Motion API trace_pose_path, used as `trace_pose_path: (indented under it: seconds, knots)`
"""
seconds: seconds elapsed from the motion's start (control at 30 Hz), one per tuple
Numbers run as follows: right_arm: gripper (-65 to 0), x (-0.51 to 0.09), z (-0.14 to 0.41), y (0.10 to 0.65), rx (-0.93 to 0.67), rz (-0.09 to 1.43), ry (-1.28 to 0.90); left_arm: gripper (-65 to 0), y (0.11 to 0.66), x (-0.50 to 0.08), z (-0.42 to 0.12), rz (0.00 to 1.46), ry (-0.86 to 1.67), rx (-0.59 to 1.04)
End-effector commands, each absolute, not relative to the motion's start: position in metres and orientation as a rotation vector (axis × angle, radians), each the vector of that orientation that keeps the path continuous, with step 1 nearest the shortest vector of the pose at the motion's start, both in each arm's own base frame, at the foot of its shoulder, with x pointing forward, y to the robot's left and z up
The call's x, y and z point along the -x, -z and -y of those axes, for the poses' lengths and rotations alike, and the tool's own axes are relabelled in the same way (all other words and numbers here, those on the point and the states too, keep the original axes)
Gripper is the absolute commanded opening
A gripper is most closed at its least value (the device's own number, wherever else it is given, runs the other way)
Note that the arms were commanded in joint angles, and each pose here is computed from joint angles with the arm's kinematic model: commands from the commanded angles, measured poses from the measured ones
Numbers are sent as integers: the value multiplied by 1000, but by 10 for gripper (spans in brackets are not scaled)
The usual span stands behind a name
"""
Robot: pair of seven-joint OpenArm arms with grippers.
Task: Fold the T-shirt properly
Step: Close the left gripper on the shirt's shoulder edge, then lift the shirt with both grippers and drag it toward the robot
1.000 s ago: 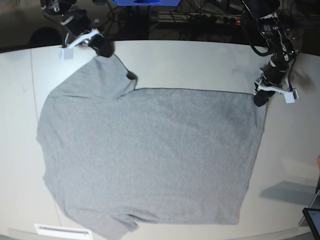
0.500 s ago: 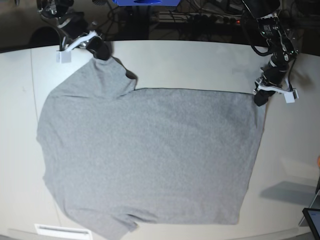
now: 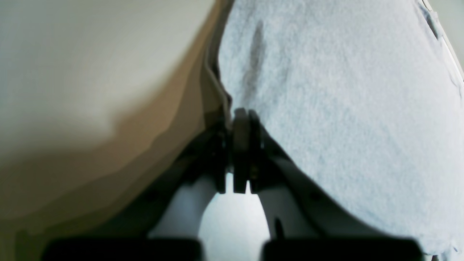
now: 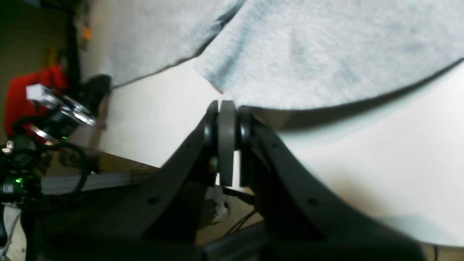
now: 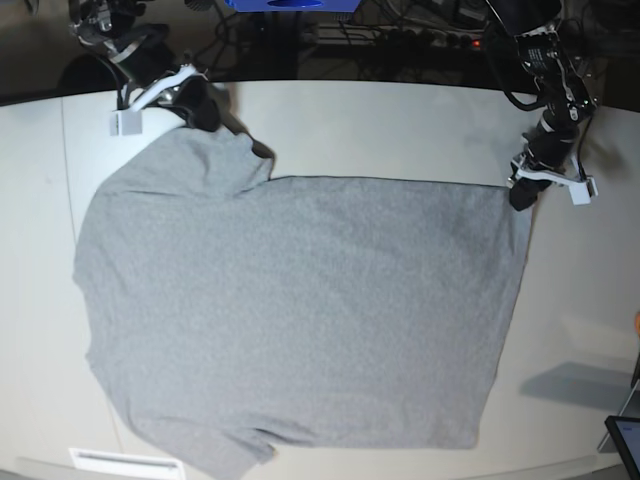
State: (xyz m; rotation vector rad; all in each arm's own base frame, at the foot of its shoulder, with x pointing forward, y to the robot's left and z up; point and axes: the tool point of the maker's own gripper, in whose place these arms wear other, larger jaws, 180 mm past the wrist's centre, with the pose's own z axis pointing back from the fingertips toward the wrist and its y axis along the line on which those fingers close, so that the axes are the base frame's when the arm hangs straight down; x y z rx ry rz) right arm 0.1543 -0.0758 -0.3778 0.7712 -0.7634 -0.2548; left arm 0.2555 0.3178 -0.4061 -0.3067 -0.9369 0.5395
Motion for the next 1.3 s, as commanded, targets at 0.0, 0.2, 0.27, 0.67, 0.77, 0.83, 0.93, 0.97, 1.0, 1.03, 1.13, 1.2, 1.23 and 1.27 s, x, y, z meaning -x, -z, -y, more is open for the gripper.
trace_pose_path:
  seconds: [0.0,0.2,0.27,0.67,0.77,0.83,0.93,0.97,1.0,1.03,1.13,1.2,1.23,1.27]
  knots:
    - [-647,-158,75,368,-784,800,245,-650,400,-256,-322,936,-518,284]
    - [-647,-158,76,367,-780,801,237,-650,371,-260,-316,999,-444,262]
    - [-647,-160,77,367,-775,805,232,-650,370,-260,-315,1002,-443,263]
    - [-647,-183,84,335,-763,902,121,-650,364,-260,-302,983,-419,281]
    - [-647,-190,88,335,-745,908,136,-650,352,-254,-309,1007,-439,258]
    - [-647,-196,91,333,-736,919,126,-650,347,-250,-315,1003,-461,245]
    - [-647,-212,95,323,-731,959,87,-650,341,-252,-319,1007,-494,249]
    - [-647,-215,96,322,-726,962,74,-650,341,-252,-321,1005,-500,249]
    - [-647,-219,96,321,-723,959,60,-650,340,-252,-323,1004,-508,249]
    - [-647,-225,96,319,-718,954,47,-650,340,-251,-324,1002,-513,248]
    - [-647,-245,97,310,-704,966,31,-650,336,-254,-325,1016,-514,247]
    - [-647,-258,96,302,-702,983,9,-650,335,-257,-325,1022,-518,252]
    - [-647,-264,95,298,-701,986,-6,-650,335,-258,-325,1023,-521,253]
    - [-647,-270,94,294,-701,992,-22,-650,334,-259,-325,1026,-520,254]
